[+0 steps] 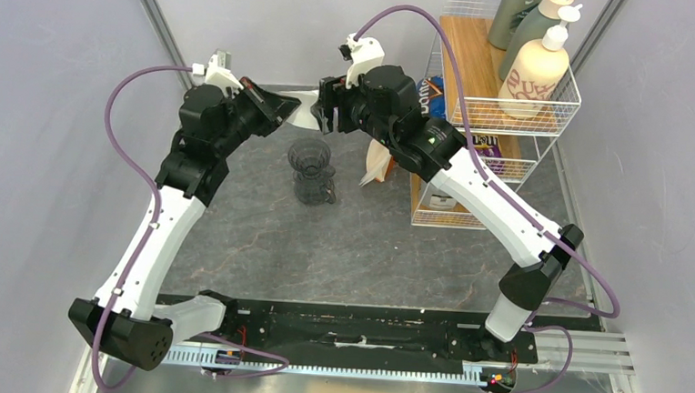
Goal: Place the coffee filter in the dripper
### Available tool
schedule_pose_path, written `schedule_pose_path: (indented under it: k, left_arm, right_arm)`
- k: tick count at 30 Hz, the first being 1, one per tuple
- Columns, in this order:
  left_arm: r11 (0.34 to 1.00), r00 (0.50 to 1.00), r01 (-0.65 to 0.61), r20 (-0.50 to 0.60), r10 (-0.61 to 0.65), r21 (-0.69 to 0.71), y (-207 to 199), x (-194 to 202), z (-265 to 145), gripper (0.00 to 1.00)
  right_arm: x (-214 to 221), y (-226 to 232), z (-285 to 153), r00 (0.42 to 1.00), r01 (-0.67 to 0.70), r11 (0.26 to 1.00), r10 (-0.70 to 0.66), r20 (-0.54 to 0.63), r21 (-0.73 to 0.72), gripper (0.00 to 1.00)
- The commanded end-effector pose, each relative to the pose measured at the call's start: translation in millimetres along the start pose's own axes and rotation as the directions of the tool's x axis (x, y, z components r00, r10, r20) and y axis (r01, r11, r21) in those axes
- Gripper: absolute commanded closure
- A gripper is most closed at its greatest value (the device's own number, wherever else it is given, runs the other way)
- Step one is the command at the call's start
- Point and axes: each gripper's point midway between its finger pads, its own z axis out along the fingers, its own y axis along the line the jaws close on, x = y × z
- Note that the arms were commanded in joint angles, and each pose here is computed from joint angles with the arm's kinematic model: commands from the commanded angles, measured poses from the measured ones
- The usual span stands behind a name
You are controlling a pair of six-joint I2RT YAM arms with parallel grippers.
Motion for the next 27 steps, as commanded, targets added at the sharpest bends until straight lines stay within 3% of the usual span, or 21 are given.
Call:
schedule_pose_path:
  k: [1, 11, 24, 27]
  left_arm:
    - [0.994, 0.994, 0.1, 0.042, -0.101, 0.038, -9.7, -10.5, 1.6, 0.98]
    - [0.985, 0.985, 0.166, 0.047, -0.168, 0.05, -9.6, -13.0, 7.2, 0.98]
    - [0.976, 0.978, 0.205, 0.024, -0.207, 0.07, -10.5, -7.5, 10.9, 0.98]
    - [0.98, 0.982, 0.184, 0.022, -0.187, 0.079, -11.2, -7.0, 10.7, 0.98]
  right_arm:
    - [-22.0, -3.1, -1.6, 0.997, -0.037, 0.999, 0.035, 0.074, 0.032, 0.25]
    - [-26.2, -2.0, 2.9, 0.992, -0.094, 0.995, 0.09, 0.094, 0.037, 0.28]
    - [-35.4, 2.2, 5.3, 0.985, -0.113, 0.993, 0.109, 0.132, 0.017, 0.58]
    - [-35.1, 3.0, 7.1, 0.986, -0.107, 0.994, 0.104, 0.13, 0.013, 0.71]
